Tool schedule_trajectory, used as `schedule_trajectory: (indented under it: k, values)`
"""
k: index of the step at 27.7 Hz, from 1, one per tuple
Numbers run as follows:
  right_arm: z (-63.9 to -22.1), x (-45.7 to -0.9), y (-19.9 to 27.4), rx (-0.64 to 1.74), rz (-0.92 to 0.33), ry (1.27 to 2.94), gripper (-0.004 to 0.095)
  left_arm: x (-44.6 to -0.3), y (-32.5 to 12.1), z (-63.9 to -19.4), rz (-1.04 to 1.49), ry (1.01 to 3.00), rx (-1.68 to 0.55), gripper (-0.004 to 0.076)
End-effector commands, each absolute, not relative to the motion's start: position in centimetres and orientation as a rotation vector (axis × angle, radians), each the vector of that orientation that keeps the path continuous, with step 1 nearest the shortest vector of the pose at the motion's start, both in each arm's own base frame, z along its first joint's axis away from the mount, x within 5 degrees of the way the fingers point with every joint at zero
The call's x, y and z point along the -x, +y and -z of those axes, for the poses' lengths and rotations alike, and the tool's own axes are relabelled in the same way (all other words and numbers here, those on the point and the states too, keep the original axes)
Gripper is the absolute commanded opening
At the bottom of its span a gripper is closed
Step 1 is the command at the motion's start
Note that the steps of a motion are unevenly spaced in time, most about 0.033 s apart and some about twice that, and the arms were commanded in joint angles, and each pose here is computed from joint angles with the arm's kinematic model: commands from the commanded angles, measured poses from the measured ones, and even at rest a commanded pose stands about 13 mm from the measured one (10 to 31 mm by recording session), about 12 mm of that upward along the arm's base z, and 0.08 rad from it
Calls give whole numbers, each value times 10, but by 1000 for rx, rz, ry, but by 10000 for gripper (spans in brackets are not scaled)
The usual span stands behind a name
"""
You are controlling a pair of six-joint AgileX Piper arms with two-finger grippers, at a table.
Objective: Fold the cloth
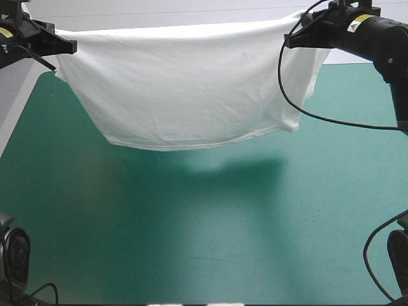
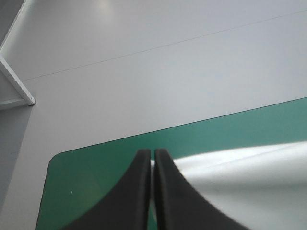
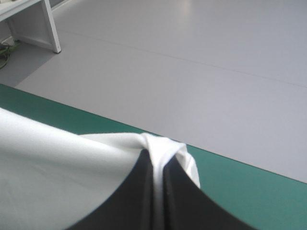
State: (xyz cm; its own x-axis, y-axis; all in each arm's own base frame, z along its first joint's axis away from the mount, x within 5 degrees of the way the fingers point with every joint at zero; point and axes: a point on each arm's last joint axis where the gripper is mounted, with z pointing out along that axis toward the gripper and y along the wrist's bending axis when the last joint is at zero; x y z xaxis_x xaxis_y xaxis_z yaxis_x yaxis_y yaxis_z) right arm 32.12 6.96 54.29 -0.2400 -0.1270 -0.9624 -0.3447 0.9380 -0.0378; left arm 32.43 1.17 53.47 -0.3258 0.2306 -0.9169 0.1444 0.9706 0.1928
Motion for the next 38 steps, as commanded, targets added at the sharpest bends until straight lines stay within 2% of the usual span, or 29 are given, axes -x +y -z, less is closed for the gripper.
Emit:
schedule_trajectory:
  k: [1,6,13,16,22,27,29,31,32,34,35,36,38]
  values:
    - [-573,-309,64,304,-174,1611,-14,-315,10,-560,-93,1742,-238,19]
    - [-555,-364,69,236,-155,1467,-14,-352,16,-562,-139,1508,-175,19]
    - [-542,-397,71,165,-171,1366,-14,-389,21,-543,-170,1441,-152,19]
    - [-537,-402,73,182,-181,1426,-14,-393,19,-537,-146,1483,-157,19]
    - [-523,-398,77,251,-188,1615,-14,-389,3,-510,87,1772,-247,19]
    - [-514,-397,78,290,-182,1717,-8,-389,0,-508,118,1783,-280,19]
    - [-508,-397,78,281,-203,1767,65,-389,-1,-508,128,1783,-279,20]
    - [-506,-398,79,278,-212,1785,269,-389,-1,-509,143,1779,-275,54]
    - [-505,-398,79,278,-213,1788,409,-389,-2,-509,147,1778,-274,85]
    - [-505,-397,79,254,-233,1798,677,-388,-3,-509,172,1782,-273,212]
    - [-506,-396,78,245,-240,1806,751,-388,-4,-508,185,1792,-277,295]
    - [-507,-394,78,228,-250,1815,802,-387,-5,-507,201,1805,-283,379]
    - [-511,-387,76,218,-252,1833,789,-386,-7,-503,220,1842,-302,501]
